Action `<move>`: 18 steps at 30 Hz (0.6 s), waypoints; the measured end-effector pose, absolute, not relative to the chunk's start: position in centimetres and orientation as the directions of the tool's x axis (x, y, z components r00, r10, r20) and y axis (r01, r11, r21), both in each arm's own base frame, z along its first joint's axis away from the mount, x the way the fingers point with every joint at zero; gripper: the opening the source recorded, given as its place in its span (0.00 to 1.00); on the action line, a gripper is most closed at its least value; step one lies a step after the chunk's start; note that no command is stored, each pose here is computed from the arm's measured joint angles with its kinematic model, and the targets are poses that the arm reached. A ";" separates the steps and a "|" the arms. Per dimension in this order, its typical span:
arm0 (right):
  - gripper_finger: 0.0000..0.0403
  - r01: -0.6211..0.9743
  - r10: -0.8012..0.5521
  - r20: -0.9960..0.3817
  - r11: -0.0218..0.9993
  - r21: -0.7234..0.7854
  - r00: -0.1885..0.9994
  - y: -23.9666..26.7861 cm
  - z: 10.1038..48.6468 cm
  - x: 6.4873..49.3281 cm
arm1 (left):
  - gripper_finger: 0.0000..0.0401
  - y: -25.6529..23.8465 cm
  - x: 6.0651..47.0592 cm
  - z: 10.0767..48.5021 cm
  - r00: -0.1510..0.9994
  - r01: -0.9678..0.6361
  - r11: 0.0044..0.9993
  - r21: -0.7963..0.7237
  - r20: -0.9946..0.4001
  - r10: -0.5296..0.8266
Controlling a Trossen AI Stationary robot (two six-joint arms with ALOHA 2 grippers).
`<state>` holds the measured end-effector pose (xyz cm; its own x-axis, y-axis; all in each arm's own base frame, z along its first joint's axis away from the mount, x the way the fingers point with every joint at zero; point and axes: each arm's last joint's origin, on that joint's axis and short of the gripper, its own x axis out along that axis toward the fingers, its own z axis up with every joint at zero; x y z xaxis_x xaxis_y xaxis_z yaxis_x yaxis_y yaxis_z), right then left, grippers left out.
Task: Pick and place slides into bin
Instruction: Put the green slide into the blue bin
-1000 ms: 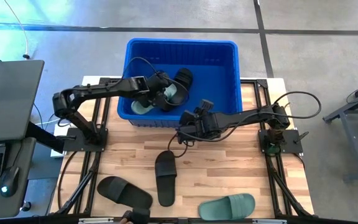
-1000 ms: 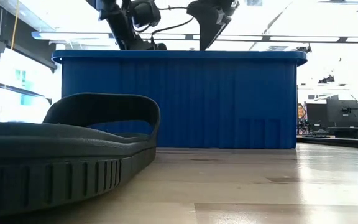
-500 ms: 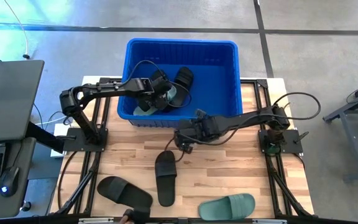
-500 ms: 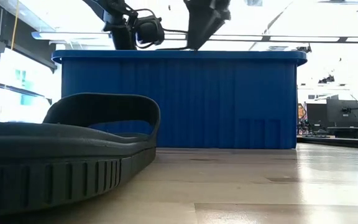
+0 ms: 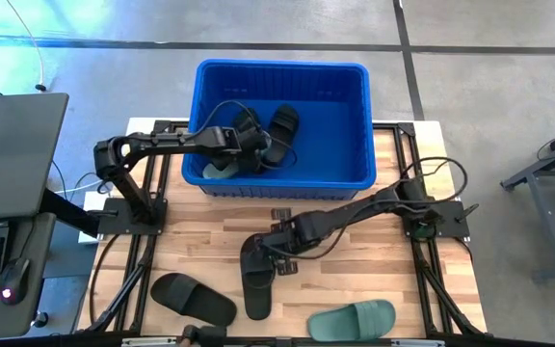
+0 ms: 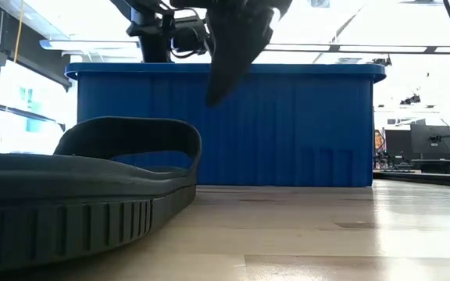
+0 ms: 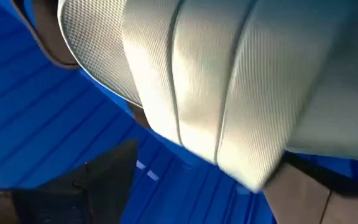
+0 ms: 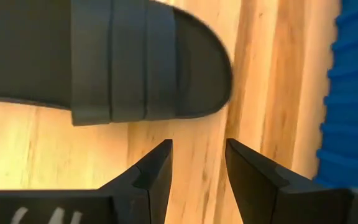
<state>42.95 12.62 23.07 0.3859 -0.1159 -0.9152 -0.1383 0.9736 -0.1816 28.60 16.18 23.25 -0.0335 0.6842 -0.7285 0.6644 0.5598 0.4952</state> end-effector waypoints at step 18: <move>0.34 0.531 -0.059 -0.997 0.844 -0.076 -0.050 17.4 27.3 36.4 | 0.77 13.0 31.6 27.0 0.053 0.490 0.489 0.722 -0.584 0.810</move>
<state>36.39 17.38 27.35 -0.0501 -0.0588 -0.9970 0.5314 0.8436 -0.0765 31.60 13.04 26.97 0.0533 0.8097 -0.5844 0.4901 0.4887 0.7218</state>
